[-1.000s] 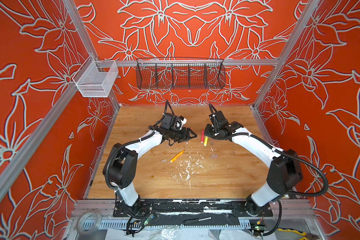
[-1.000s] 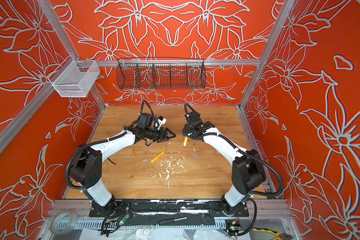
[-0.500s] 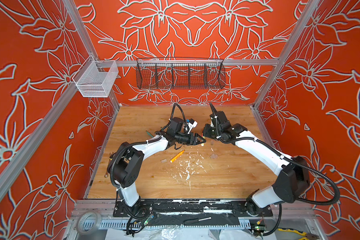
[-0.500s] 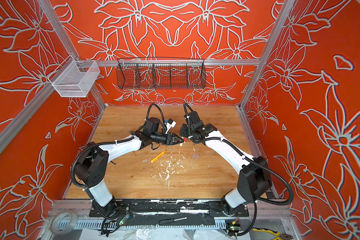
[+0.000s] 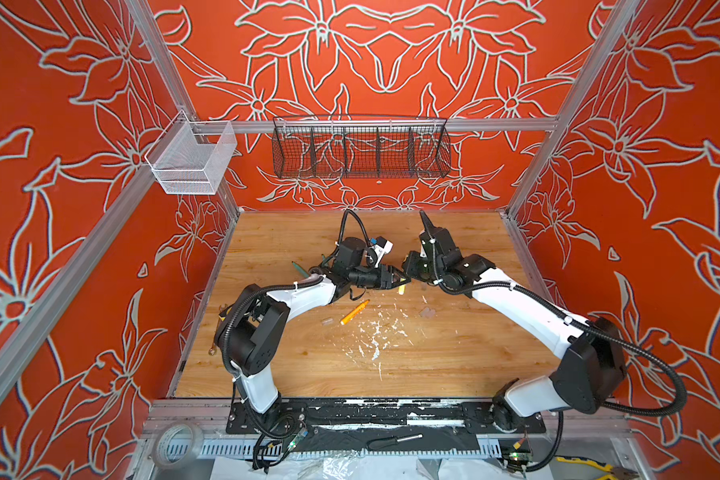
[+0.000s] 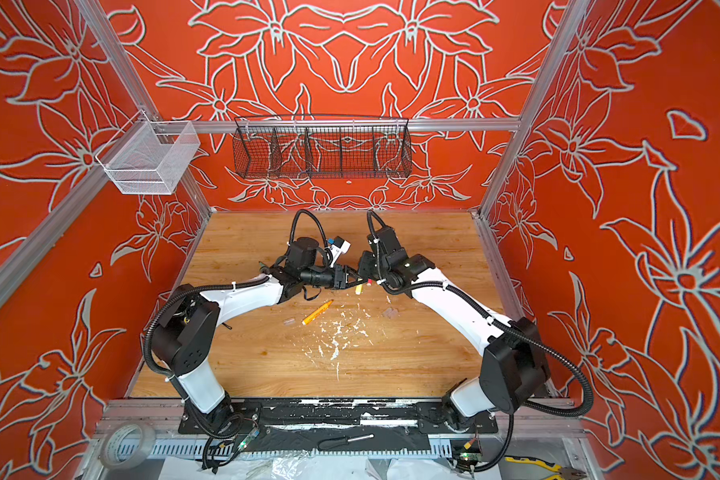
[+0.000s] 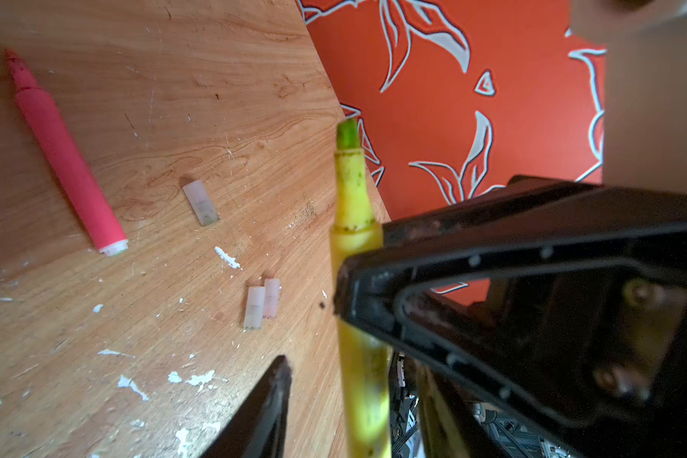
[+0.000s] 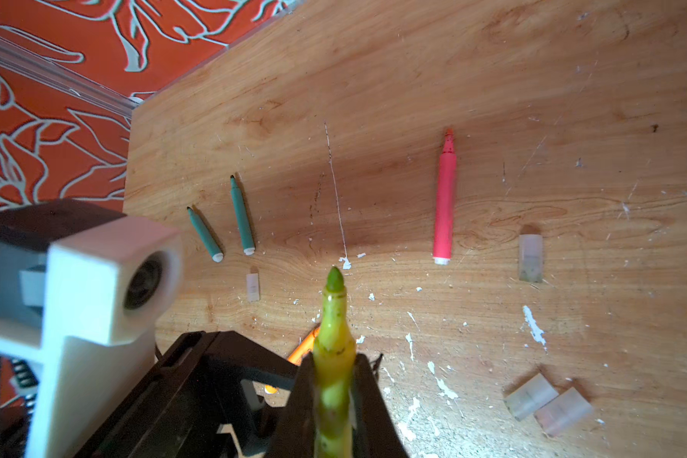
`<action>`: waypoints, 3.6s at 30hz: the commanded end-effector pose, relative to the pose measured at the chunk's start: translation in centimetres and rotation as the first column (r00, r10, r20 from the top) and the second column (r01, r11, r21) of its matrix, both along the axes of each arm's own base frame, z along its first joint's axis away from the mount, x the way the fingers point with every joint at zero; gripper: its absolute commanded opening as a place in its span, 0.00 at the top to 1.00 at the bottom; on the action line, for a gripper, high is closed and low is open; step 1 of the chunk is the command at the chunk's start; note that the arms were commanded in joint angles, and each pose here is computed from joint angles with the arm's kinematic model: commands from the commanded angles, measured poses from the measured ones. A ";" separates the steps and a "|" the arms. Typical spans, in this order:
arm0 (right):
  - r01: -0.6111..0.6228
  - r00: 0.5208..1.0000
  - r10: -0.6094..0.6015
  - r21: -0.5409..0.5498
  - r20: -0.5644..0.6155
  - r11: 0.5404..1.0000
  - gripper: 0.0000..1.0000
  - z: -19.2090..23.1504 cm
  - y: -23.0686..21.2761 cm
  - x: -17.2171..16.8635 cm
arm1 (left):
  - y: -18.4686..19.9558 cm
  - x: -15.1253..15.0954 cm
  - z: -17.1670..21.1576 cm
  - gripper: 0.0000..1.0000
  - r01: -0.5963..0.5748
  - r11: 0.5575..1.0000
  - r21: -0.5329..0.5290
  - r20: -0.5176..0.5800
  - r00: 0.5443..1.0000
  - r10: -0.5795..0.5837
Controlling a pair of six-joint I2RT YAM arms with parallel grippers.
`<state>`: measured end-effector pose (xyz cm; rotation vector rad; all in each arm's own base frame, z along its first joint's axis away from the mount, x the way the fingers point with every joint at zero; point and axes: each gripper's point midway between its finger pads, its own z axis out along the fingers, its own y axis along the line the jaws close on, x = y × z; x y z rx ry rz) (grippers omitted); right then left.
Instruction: Insert the pens into the pen caps
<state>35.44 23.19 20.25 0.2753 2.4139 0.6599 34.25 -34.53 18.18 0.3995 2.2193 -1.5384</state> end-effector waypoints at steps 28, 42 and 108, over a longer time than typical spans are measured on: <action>0.027 0.987 -0.033 0.041 0.158 0.999 0.67 4.8 -1.0 -0.8 | 0.9 0.9 1.2 1.00 -0.013 0.990 0.139 0.083 0.997 0.002; 0.110 0.959 -0.038 -0.245 0.280 0.963 0.60 5.8 -10.7 -4.1 | 4.0 -0.4 7.8 1.00 -0.254 0.878 0.407 0.695 0.709 -0.117; -0.016 0.916 -0.109 -0.307 -0.387 0.952 0.65 -15.8 -10.4 -5.3 | 4.3 -4.6 10.3 1.00 -0.389 0.883 0.262 0.801 0.599 0.026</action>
